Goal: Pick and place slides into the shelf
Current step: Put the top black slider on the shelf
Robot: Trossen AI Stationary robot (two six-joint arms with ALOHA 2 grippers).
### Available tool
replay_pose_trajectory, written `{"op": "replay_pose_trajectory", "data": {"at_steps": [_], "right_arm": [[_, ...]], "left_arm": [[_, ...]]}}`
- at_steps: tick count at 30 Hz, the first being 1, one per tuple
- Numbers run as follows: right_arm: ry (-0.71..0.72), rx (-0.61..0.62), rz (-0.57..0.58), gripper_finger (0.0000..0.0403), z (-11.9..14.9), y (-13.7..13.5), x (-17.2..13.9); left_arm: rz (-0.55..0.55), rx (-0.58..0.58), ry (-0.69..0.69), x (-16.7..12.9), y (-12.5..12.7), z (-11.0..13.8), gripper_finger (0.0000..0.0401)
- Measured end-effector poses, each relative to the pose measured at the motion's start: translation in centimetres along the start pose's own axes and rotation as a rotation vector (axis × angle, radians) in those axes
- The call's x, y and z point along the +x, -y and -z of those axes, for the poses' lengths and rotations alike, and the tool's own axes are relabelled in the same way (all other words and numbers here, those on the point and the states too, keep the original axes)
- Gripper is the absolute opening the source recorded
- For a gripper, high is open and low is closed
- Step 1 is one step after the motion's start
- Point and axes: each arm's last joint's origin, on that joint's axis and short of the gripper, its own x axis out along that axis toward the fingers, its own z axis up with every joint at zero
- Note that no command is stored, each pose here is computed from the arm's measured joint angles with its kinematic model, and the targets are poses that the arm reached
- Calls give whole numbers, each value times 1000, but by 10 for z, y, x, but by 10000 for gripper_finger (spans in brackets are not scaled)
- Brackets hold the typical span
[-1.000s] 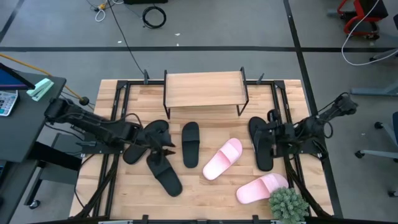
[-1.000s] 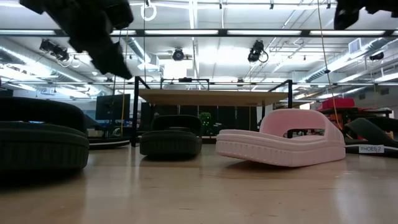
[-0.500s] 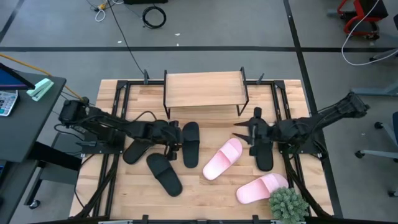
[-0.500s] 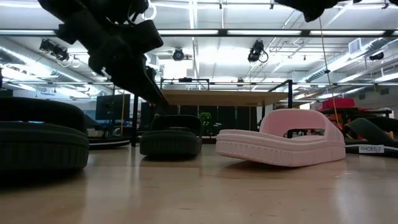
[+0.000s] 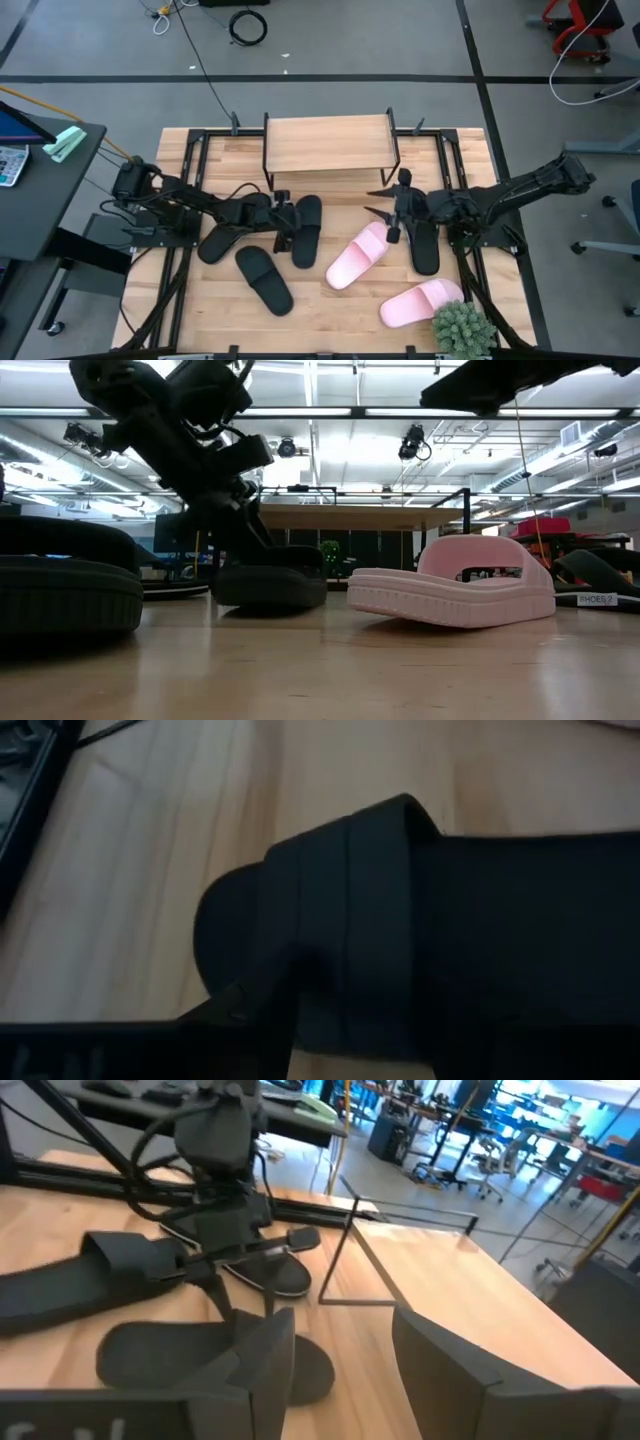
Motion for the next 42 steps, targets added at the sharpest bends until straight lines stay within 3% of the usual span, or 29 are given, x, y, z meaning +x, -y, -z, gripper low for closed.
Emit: {"op": "replay_pose_trajectory", "data": {"at_steps": [7, 14, 20, 23, 27, 33, 37, 42], "right_arm": [[-13, 9, 17, 176, 1, 3, 2], [-55, 43, 14, 176, 6, 3, 3], [-144, 107, 14, 175, 16, 2, 2], [-180, 133, 17, 175, 20, 1, 2], [-210, 120, 16, 175, 24, 0, 4], [-233, 162, 22, 175, 26, -1, 4], [-243, 179, 25, 175, 27, 0, 3], [-248, 176, 23, 175, 28, -1, 3]], "left_arm": [[-66, -17, 1, 7, -3, 2, 132], [-70, -79, 36, -1, 6, -10, 19], [25, -33, 98, -33, 24, -64, 23], [-41, 53, 69, -55, 16, -97, 13], [-232, 117, 13, -80, -16, -138, 15], [-381, 8, -62, -105, -95, -165, 17], [-445, -69, -182, -103, -145, -151, 12], [-450, -143, -285, -80, -182, -118, 17]]}}
